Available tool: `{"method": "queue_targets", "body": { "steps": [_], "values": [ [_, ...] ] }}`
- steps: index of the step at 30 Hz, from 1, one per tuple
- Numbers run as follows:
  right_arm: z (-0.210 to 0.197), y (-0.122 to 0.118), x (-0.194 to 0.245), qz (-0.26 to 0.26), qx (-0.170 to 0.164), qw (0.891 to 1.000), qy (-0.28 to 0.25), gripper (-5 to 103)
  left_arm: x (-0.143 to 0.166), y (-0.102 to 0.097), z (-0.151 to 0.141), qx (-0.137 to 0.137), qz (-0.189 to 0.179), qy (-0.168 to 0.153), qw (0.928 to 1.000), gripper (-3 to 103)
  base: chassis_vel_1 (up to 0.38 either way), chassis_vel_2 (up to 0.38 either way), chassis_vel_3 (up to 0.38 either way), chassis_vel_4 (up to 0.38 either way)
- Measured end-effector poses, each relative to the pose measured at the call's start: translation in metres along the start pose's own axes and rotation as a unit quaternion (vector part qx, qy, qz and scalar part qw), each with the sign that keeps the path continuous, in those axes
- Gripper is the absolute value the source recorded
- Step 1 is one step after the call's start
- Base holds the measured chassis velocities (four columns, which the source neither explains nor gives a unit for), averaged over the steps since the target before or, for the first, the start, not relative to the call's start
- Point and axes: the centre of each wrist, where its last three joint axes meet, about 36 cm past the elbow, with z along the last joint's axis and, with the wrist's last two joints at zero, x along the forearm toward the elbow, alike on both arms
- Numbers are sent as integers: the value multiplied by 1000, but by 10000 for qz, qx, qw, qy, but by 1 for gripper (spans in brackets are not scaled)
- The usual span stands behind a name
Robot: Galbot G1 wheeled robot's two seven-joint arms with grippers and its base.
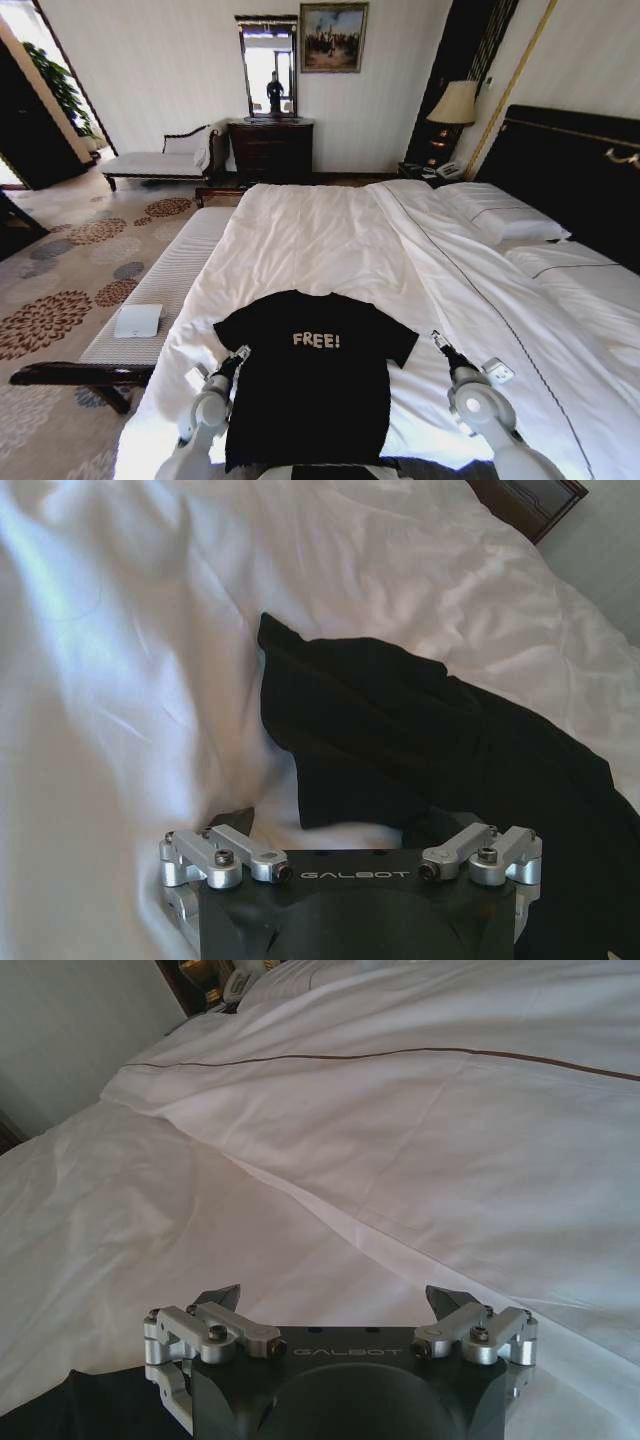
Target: Fold the clothes on the bed.
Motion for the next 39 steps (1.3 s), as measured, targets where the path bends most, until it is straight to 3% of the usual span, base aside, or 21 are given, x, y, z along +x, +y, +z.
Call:
{"method": "queue_targets", "body": {
  "steps": [3,4,6,10,13,16,19,23,25,28,39],
  "values": [
    [0,-1,-1,17,2,10000,3,100,-2,0,-3,1,-4,-30,10000,99,0,0,0,0],
    [1,-1,-1,28,-4,10000,8,100,-2,0,-5,12,-4,-50,10000,89,0,0,0,0],
    [2,-1,-1,34,-8,10000,11,100,-2,0,-6,16,-7,-54,10000,89,0,0,0,0],
    [5,-2,0,47,-8,10000,25,100,-2,3,-4,29,-24,-62,10000,68,0,0,0,0],
    [5,-2,1,46,-4,10000,23,100,-2,3,-4,29,-11,-67,10000,62,0,0,0,0],
    [4,0,3,33,-10,10000,7,100,0,2,-5,48,20,-80,10000,45,0,0,0,0],
    [4,0,4,36,-5,10000,3,100,2,1,-5,58,41,-92,9999,41,0,0,0,0],
    [4,0,8,33,32,10000,-19,100,12,-2,-7,137,80,-133,9998,19,0,0,0,0],
    [4,-1,9,31,36,10000,-25,100,14,-2,-8,142,68,-136,9998,19,0,0,0,0],
    [3,-1,11,27,46,10000,-31,100,19,0,-8,80,9,-88,9999,3,0,0,0,0],
    [3,-2,10,33,50,10000,-53,100,31,5,-10,-127,-150,-14,9998,0,0,0,0,0]
  ]
}}
